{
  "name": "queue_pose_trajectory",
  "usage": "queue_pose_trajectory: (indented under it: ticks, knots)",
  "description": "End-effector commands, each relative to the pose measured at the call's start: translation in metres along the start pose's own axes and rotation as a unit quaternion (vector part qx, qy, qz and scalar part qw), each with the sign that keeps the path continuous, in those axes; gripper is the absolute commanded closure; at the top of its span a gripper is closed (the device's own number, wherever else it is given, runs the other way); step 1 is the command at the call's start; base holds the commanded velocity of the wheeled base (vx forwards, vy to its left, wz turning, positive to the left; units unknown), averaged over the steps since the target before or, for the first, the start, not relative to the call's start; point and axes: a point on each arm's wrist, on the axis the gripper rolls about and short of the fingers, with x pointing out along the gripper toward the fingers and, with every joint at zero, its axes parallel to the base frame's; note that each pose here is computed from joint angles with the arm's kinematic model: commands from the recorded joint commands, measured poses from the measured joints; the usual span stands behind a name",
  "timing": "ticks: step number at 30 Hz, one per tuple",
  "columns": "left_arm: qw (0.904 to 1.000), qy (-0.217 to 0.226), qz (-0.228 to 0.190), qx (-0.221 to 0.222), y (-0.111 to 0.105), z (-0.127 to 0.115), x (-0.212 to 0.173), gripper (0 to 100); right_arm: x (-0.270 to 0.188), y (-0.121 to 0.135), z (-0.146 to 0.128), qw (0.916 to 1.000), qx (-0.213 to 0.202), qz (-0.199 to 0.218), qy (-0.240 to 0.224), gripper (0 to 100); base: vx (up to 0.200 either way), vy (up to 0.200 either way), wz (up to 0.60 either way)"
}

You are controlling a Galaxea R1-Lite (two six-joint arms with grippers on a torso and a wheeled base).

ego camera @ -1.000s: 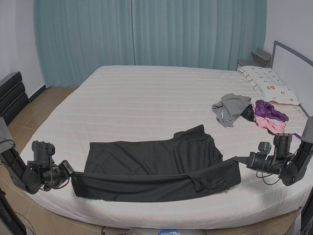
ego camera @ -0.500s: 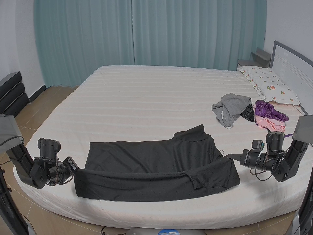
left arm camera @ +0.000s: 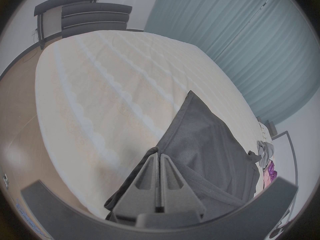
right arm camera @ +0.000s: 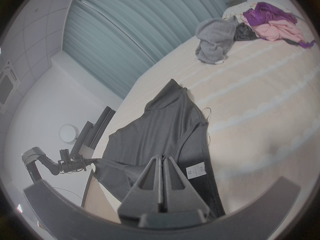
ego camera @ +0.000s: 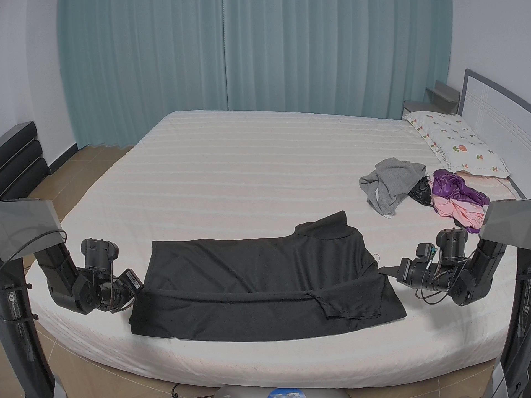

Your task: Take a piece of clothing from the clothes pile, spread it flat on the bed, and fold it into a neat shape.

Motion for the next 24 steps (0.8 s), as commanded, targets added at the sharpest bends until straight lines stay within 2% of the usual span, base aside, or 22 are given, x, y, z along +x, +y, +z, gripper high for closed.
queue_pose_trajectory:
  ticks: [1,6,7,8,9,16,24]
  knots:
    - [0.9999,0.009,0.007,-0.009,0.001,-0.003,0.019,100,0.014,-0.011,-0.004,0.9998,0.010,-0.008,0.015,100,0.000,0.000,0.00]
    - [0.9999,0.009,0.007,-0.011,0.000,-0.003,0.021,100,0.019,-0.014,-0.004,0.9997,0.010,-0.016,0.013,100,0.000,0.000,0.00]
    - [0.9998,0.011,0.009,-0.011,0.002,-0.004,0.022,0,0.022,-0.014,-0.006,0.9996,0.010,-0.019,0.017,100,0.000,0.000,0.00]
    - [0.9998,0.013,0.010,-0.010,0.002,-0.005,0.023,0,0.023,-0.013,-0.007,0.9996,0.010,-0.018,0.020,100,0.000,0.000,0.00]
    - [0.9998,0.013,0.010,-0.010,0.002,-0.005,0.023,0,0.023,-0.012,-0.008,0.9996,0.010,-0.018,0.021,0,0.000,0.000,0.00]
    - [0.9996,0.009,0.010,-0.026,0.002,-0.003,0.021,0,0.017,-0.012,-0.004,0.9997,0.013,-0.018,0.011,0,0.000,0.000,0.00]
    - [0.9982,-0.032,-0.024,-0.044,0.002,0.003,0.004,0,0.007,-0.006,0.000,0.9967,0.080,-0.016,-0.001,0,0.000,0.000,0.00]
